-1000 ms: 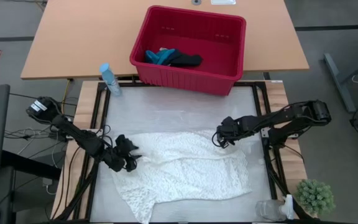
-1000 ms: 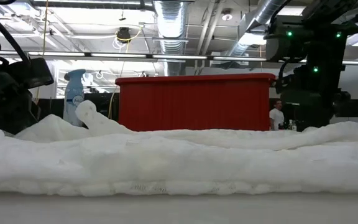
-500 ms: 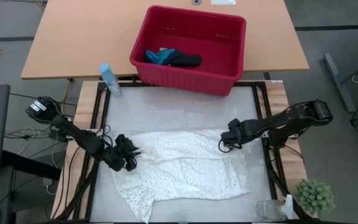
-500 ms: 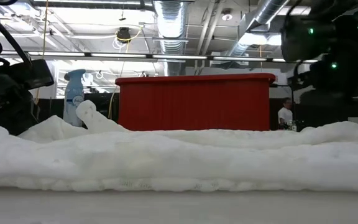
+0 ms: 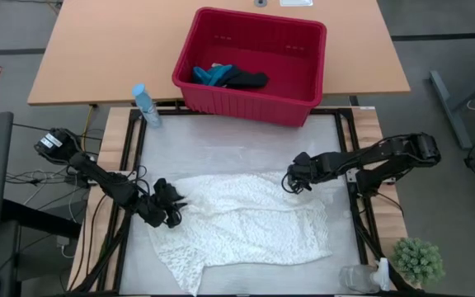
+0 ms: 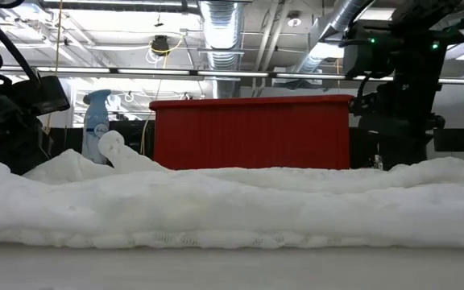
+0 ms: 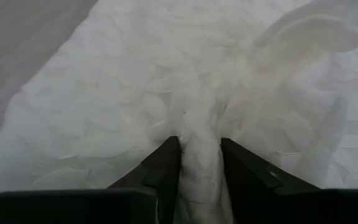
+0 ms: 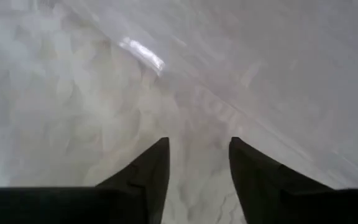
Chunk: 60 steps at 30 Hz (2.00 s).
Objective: Fold Laundry from Bin
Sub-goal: Fold the white shirt
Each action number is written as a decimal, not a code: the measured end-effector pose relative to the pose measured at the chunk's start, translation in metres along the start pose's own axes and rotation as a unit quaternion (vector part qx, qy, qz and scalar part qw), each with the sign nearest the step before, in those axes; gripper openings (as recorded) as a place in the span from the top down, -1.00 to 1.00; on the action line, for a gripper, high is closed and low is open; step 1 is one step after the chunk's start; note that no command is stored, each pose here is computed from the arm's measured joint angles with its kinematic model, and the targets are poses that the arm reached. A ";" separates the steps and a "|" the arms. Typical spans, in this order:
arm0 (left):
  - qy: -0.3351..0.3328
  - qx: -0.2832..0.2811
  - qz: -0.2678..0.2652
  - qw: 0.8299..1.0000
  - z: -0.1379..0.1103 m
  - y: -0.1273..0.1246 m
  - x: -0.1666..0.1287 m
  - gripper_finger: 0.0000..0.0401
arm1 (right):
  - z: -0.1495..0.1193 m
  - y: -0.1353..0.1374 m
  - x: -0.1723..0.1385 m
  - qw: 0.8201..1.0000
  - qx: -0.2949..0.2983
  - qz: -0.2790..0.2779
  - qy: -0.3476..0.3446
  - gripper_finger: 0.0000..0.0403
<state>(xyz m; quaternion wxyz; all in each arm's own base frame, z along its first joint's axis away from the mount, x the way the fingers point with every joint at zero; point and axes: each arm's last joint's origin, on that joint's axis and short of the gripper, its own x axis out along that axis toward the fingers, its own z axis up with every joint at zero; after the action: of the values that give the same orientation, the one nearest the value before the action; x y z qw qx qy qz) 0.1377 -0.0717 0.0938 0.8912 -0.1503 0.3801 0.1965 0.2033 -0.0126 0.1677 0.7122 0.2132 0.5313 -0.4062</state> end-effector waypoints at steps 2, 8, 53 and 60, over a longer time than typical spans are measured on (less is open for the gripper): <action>0.000 0.000 0.000 1.000 0.000 0.000 0.000 0.43 | 0.002 0.000 0.001 1.000 0.000 0.002 -0.002 0.00; 0.000 0.000 0.000 1.000 0.000 0.000 0.000 0.43 | 0.002 0.000 0.000 1.000 0.001 0.004 -0.005 0.01; 0.005 -0.016 -0.005 1.000 0.000 -0.001 0.000 0.43 | -0.030 0.007 -0.007 0.996 0.010 -0.077 0.046 0.90; 0.005 -0.022 -0.005 1.000 0.000 -0.001 0.000 0.43 | -0.035 0.012 -0.021 0.995 -0.020 -0.083 0.047 0.84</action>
<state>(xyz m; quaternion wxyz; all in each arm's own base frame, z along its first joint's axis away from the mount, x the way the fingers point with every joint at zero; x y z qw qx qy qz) 0.1379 -0.0723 0.0939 0.8865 -0.1726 0.3799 0.1999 0.1905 0.0274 0.1735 0.6542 0.1729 0.5885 -0.4425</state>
